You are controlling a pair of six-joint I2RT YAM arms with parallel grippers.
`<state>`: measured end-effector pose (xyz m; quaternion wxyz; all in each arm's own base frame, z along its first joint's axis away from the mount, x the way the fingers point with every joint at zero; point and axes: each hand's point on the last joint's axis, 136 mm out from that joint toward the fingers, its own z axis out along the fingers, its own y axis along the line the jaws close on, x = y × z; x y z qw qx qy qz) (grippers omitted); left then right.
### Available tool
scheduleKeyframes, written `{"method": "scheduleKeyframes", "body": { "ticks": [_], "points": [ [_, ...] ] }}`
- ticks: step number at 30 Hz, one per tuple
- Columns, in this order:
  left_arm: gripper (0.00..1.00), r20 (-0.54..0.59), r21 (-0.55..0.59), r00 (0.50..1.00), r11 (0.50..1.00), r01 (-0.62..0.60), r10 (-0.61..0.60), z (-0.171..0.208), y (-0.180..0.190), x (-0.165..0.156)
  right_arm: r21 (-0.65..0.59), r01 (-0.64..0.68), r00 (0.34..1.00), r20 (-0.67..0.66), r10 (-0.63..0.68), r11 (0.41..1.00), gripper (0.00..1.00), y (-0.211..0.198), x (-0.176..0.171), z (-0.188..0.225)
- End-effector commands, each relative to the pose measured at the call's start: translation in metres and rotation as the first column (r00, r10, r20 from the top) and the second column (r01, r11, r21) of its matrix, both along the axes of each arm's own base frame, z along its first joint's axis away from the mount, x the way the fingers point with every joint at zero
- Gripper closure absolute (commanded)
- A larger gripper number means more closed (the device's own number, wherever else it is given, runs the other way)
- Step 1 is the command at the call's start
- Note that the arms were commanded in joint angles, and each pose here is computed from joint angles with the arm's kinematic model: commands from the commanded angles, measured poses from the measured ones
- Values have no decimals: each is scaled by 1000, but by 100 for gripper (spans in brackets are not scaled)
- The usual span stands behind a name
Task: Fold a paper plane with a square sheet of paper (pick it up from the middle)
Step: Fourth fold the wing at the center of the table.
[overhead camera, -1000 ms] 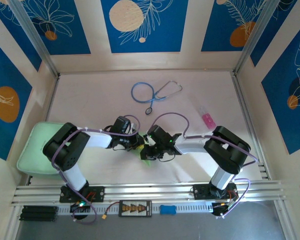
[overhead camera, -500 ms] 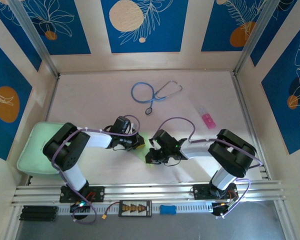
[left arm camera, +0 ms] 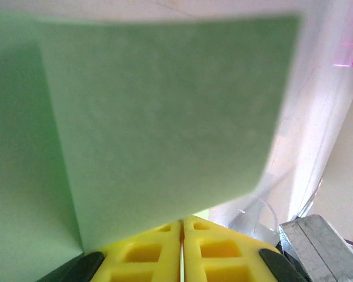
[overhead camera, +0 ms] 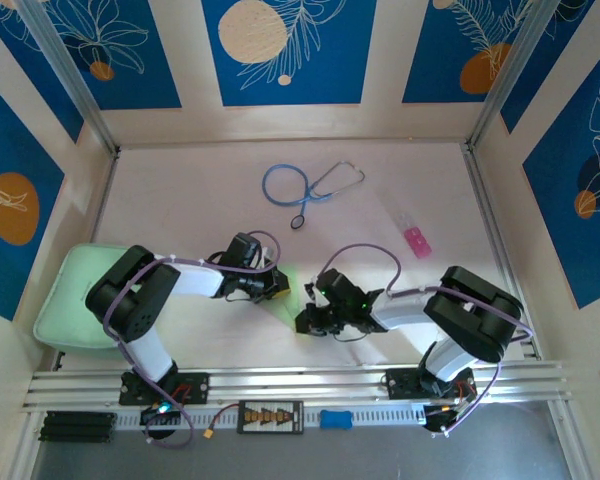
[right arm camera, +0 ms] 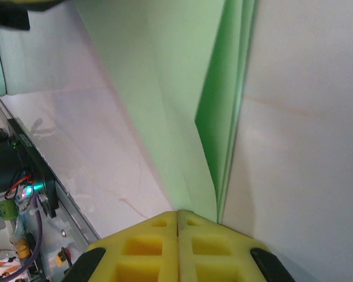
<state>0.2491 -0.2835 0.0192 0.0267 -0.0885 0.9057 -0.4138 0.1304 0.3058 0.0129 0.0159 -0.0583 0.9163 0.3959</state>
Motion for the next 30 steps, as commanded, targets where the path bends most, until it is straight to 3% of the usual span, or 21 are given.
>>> {"method": "scheduleKeyframes", "body": {
  "ticks": [1, 6, 15, 23, 30],
  "points": [
    [89, -64, 103, 996, 993, -51, 58, -29, 22, -9, -136, -50, 989, -145, 30, 989, 92, -34, -43, -28],
    [88, -60, 104, 996, 993, -54, 61, -28, 22, -8, -178, -56, 991, -126, 34, 982, 92, -43, -42, -18],
    [89, -53, 103, 995, 992, -77, 83, -26, 24, -7, -36, -2, 999, 51, 4, 999, 94, 5, 22, 46],
    [89, -52, 94, 996, 993, -71, 76, -24, 22, -7, -39, 55, 998, 35, -54, 998, 94, 30, 60, 32],
    [89, -50, 98, 996, 993, -65, 70, -23, 22, -7, -137, 48, 996, -73, -58, 989, 94, 10, 31, -13]
  ]
}}
